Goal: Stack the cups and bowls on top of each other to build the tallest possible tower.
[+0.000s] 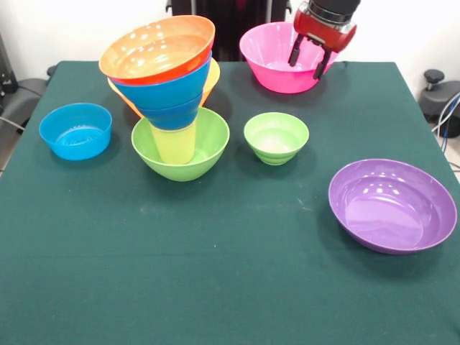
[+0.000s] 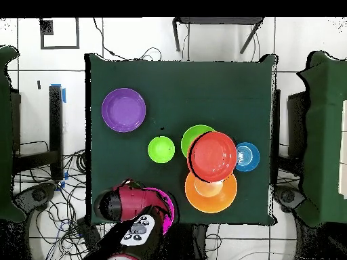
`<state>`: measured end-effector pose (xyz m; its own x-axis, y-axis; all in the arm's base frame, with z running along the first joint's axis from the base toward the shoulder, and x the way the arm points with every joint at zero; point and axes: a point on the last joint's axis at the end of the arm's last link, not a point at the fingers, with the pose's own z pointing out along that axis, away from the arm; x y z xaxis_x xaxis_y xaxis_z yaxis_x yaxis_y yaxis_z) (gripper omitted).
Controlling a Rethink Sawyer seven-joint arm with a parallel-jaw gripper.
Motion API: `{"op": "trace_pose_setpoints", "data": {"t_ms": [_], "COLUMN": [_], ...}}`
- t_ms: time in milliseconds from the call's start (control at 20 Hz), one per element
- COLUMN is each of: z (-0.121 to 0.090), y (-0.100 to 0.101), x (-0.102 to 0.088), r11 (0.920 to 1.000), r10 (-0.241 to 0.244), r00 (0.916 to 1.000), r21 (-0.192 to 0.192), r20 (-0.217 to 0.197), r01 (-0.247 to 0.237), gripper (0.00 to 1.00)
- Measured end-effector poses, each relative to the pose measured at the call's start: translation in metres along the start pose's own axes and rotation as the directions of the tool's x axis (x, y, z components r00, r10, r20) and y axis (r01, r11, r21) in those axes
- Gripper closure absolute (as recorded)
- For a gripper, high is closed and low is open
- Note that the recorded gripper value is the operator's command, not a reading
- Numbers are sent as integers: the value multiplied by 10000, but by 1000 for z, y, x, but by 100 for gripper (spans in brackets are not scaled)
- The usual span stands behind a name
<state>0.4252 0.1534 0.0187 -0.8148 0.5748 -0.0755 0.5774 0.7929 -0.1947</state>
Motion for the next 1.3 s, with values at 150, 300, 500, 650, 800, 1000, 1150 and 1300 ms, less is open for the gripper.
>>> {"op": "trace_pose_setpoints", "data": {"t_ms": [150, 300, 500, 650, 800, 1000, 1150, 1300], "z": [0, 3, 14, 22, 28, 36, 41, 45], "y": [2, 3, 3, 4, 5, 4, 1, 1], "x": [2, 4, 5, 9, 14, 19, 23, 29], "r11": [10000, 9998, 9991, 9987, 9984, 9977, 9970, 9964], "r10": [66, 184, 417, 495, 562, 652, 715, 758], "r00": [10000, 9998, 9991, 9988, 9984, 9978, 9973, 9969], "r21": [-3, 30, 66, 83, 112, 196, 303, 403], "r20": [-22, -80, -79, -42, -28, -89, -159, -231], "r01": [-66, -184, -417, -495, -562, -650, -710, -749], "gripper": [0, 0, 0, 0, 0, 0, 0, 0]}}
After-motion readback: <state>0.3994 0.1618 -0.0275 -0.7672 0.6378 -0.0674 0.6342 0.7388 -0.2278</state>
